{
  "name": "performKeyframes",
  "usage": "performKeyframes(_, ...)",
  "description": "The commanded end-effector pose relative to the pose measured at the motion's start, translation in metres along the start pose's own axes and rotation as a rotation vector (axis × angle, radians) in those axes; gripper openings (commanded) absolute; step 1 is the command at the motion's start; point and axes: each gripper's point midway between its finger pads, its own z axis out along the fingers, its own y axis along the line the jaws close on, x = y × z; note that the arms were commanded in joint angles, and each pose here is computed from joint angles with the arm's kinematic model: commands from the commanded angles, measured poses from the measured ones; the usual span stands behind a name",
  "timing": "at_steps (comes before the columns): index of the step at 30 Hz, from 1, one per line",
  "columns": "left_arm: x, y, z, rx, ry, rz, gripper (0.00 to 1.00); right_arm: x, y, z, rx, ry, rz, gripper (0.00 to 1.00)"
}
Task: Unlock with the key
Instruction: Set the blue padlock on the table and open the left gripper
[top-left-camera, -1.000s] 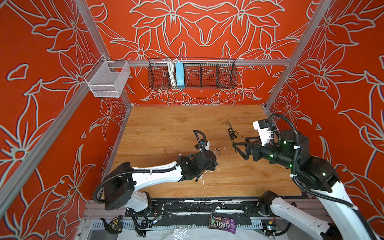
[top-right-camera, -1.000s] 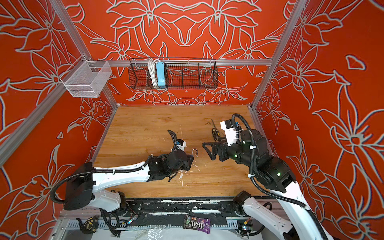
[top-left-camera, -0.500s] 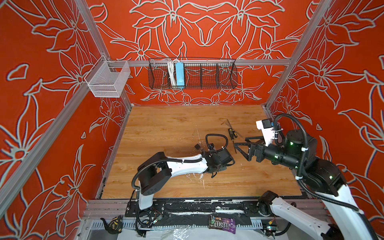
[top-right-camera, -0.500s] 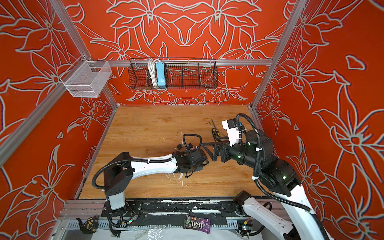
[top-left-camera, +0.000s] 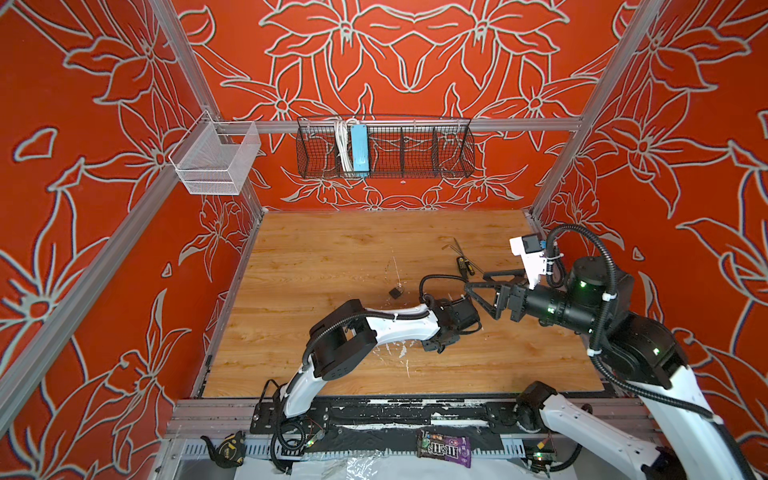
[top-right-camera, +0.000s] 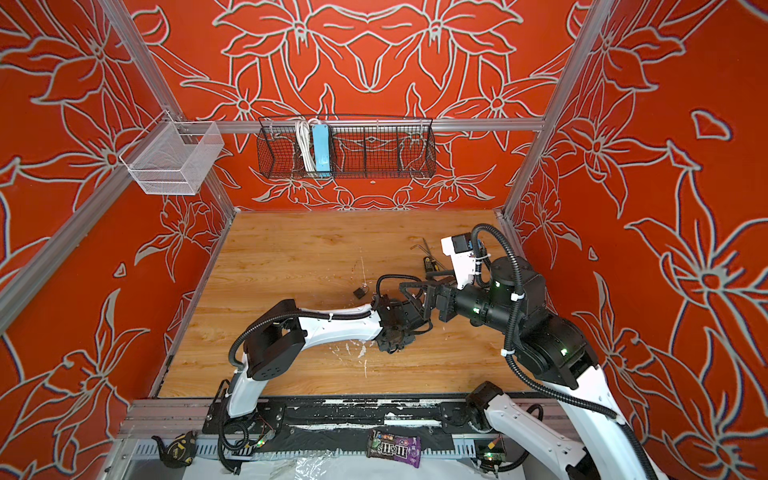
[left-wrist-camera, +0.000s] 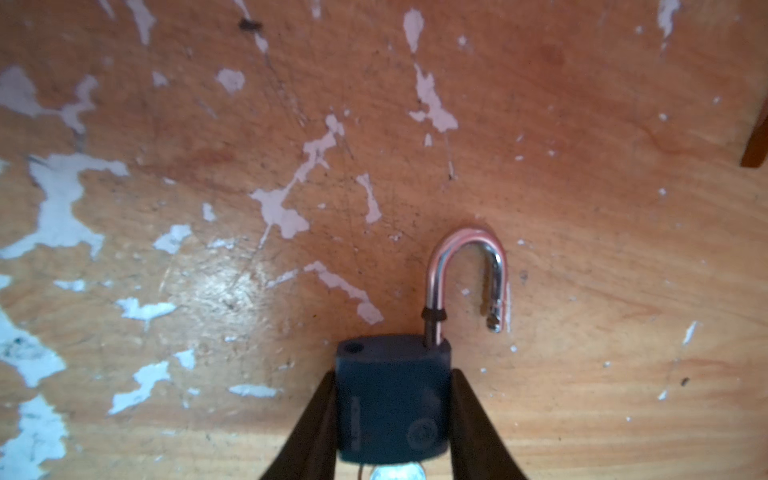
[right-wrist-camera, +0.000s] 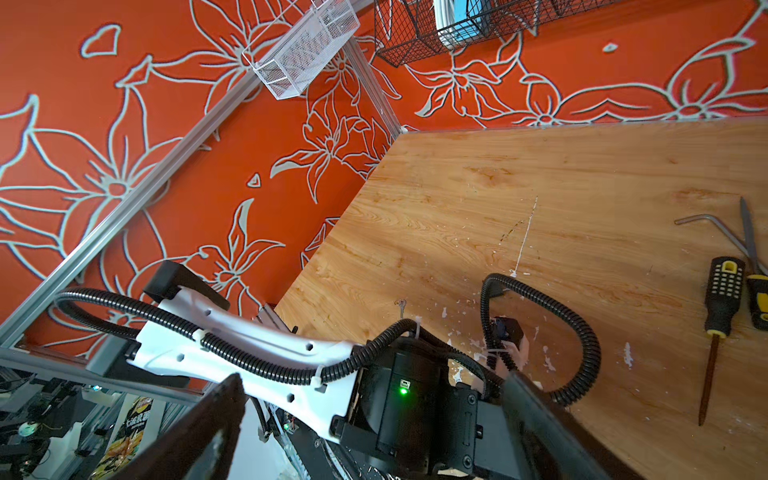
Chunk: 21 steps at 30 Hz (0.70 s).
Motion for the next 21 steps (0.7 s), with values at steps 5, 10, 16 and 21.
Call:
performKeyframes(5, 0.012, 0.015, 0.009, -0.069, 0.042, -0.026, 0.21, -0.003, 0.003, 0.001, -0.02, -0.01, 0.004, 0.97)
performKeyframes(10, 0.011, 0.012, 0.007, -0.055, 0.047, -0.032, 0.4, -0.006, 0.01, -0.001, -0.056, -0.022, 0.013, 0.97)
performKeyframes(16, 0.01, 0.01, -0.002, -0.016, 0.042, -0.06, 0.58, -0.002, 0.009, 0.001, -0.062, -0.014, 0.019, 0.97)
performKeyframes(21, 0.0, 0.015, -0.014, 0.027, 0.017, -0.1, 0.71, 0.0, 0.002, -0.001, -0.015, -0.002, 0.004, 0.97)
